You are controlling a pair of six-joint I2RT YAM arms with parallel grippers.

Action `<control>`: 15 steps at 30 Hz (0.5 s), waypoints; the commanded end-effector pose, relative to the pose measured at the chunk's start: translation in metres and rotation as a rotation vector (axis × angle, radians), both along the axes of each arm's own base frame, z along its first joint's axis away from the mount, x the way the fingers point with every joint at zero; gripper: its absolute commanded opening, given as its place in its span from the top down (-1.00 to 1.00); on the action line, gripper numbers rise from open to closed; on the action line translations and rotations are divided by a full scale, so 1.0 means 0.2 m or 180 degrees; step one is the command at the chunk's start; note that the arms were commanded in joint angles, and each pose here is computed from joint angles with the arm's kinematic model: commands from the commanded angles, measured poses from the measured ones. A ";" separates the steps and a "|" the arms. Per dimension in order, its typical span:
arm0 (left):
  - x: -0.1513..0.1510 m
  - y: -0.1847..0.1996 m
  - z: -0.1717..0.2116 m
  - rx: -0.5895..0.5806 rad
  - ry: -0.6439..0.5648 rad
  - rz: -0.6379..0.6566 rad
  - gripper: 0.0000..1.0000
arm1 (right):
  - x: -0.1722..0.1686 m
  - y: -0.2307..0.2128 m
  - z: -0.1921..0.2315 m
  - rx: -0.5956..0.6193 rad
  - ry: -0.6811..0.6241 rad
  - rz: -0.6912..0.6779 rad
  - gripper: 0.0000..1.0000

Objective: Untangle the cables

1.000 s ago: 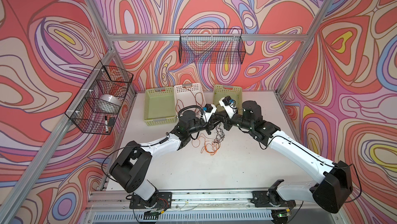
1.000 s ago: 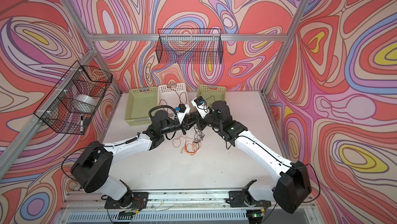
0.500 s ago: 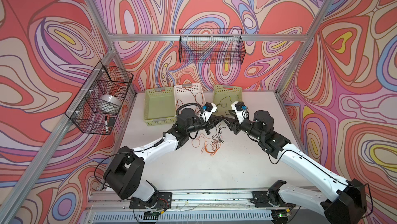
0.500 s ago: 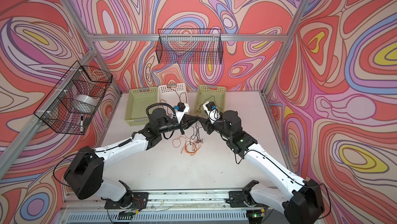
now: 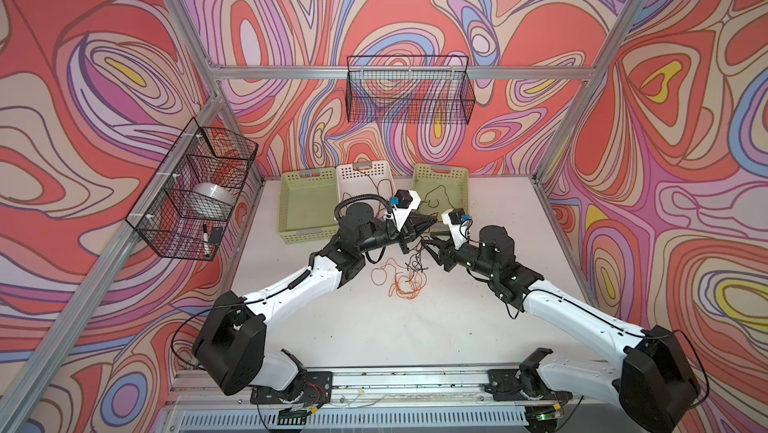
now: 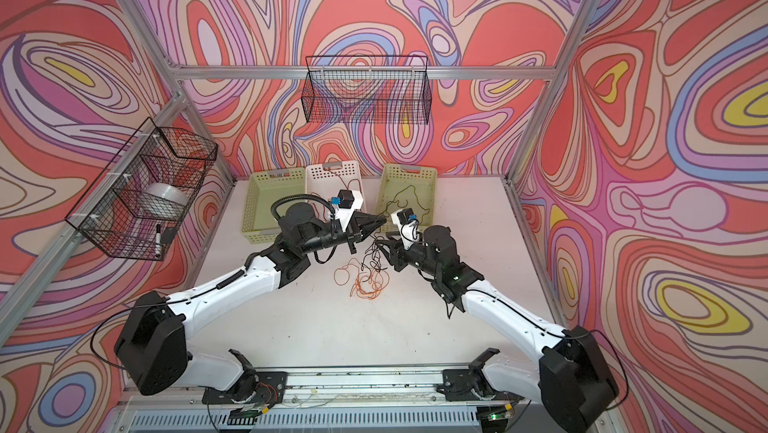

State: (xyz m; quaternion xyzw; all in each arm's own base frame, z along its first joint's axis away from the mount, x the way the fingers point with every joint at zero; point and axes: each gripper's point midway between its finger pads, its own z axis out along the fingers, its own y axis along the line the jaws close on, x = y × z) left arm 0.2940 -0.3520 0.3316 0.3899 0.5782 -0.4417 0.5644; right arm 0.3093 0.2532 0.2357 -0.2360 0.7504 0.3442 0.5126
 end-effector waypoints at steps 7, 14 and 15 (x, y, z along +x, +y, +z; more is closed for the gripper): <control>-0.05 0.00 0.22 -0.0079 -0.0304 -0.0067 1.00 | 0.05 0.04 -0.16 0.0223 0.0388 -0.0074 0.86; -0.07 0.04 0.45 -0.0063 -0.0578 0.0069 1.00 | 0.02 0.01 -0.42 0.0207 0.0621 -0.0141 0.92; -0.07 0.05 0.49 -0.0089 -0.0619 0.0078 1.00 | 0.01 0.01 -0.45 0.0193 0.0673 -0.0139 0.92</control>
